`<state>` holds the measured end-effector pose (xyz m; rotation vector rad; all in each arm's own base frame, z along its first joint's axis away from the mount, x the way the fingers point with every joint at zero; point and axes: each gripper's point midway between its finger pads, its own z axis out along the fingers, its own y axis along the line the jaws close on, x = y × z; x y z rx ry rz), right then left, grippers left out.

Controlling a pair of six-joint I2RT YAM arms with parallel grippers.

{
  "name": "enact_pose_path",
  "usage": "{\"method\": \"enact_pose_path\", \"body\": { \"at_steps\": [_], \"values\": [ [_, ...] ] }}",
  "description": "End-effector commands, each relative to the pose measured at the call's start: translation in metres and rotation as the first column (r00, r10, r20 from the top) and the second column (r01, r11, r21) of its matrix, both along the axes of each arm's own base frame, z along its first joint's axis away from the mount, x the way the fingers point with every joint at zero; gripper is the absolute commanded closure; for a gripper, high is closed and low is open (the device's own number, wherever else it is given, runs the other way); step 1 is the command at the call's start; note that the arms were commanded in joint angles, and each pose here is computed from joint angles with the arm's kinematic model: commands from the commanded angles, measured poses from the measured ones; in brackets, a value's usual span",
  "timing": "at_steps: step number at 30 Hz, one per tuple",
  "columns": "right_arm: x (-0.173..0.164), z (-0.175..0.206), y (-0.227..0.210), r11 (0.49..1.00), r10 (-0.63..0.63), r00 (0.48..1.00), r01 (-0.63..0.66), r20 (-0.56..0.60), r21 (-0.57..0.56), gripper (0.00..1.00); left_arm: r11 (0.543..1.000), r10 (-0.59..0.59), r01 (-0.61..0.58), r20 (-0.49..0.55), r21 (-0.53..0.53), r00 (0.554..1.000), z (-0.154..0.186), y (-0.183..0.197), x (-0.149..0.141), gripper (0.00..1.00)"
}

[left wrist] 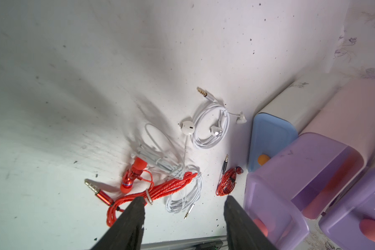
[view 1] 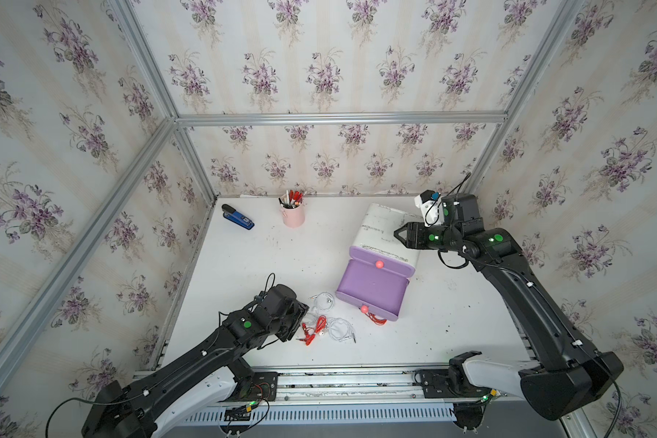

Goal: Place the wired earphones into the drawer by color
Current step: Pick up the wired earphones from the center of the board.

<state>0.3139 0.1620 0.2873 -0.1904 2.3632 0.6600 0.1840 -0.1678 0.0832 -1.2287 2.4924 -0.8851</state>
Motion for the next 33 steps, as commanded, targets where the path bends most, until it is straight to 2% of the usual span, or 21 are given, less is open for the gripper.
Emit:
{"method": "enact_pose_path", "body": {
  "at_steps": [1,7,15,27,33],
  "values": [
    [0.005,0.002,-0.002,1.000,-0.008,1.000,0.008,0.029,-0.015,0.42,1.000,0.016,-0.016,-0.004,-0.003,1.000,-0.002,-0.004,0.004,0.38],
    [0.004,0.001,-0.007,0.999,-0.013,0.999,0.015,0.039,-0.048,0.42,0.999,0.038,-0.038,-0.016,0.009,0.999,-0.013,-0.002,0.002,0.39],
    [0.002,-0.004,-0.007,0.999,-0.009,0.999,0.010,0.038,-0.044,0.41,0.998,0.061,-0.060,0.024,-0.025,0.998,-0.020,-0.012,0.014,0.41],
    [0.000,-0.006,-0.015,0.996,-0.016,0.998,0.021,0.056,-0.089,0.41,0.998,0.044,-0.045,0.021,0.050,0.999,-0.032,-0.013,0.021,0.44],
    [-0.002,-0.010,-0.017,0.994,-0.017,0.999,0.023,0.052,-0.106,0.41,0.995,0.046,-0.048,0.027,0.083,0.999,-0.037,-0.011,0.025,0.54]
  ]
}}
